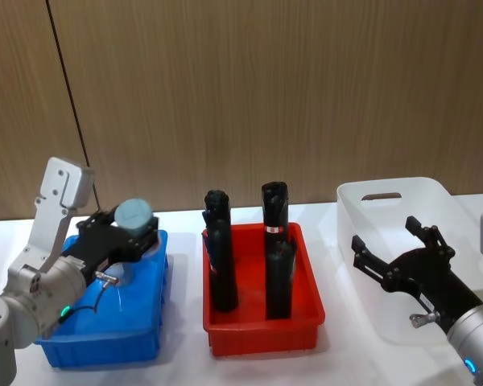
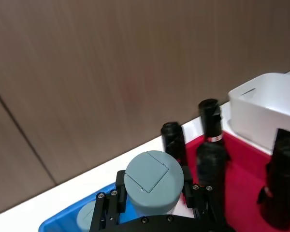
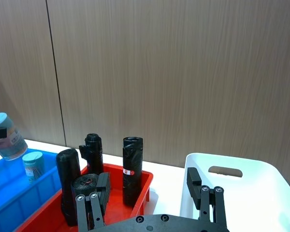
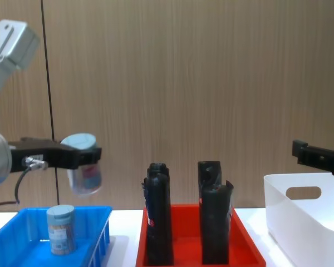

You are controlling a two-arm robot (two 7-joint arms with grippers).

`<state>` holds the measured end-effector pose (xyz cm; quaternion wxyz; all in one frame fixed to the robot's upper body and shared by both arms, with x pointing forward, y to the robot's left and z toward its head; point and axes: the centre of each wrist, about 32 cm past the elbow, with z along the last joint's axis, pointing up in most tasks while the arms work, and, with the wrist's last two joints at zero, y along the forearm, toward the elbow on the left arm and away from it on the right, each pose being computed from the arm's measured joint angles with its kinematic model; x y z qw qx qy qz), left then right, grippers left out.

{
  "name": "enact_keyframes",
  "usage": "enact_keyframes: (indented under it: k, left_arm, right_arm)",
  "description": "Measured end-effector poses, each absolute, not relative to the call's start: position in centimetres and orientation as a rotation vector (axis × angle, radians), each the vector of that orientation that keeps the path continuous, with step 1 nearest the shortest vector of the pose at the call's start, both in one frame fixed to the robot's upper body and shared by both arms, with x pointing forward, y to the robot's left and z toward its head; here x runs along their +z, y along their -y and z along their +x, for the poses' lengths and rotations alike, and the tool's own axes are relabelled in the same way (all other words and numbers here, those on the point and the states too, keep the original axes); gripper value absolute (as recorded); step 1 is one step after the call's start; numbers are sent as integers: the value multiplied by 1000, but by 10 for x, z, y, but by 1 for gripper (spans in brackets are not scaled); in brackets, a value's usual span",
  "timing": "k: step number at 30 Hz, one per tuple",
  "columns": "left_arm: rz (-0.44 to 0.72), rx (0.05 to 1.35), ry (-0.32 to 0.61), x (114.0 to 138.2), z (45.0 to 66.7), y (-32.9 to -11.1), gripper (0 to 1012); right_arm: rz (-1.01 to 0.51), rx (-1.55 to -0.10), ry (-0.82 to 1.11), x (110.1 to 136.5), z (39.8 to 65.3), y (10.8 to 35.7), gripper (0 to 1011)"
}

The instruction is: Pick the cotton swabs from the blue box and place them into the white box.

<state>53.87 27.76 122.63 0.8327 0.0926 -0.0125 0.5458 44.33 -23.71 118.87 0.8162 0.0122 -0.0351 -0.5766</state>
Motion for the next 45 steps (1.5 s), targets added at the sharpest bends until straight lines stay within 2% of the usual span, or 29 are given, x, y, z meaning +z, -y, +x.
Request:
enact_keyframes:
  k: [11,20,45]
  left_arm:
    - [138,980,84,1238,541,-275,666]
    - [92,845,97,1242,548,-271,666]
    - [7,433,22,1242,579,-245,666]
  right_arm:
    - [26,-1230,75,1189,443,237,1002]
    - [26,-1229,75,1189,443,237,1002]
    - [26,-1230,75,1189,443,237,1002]
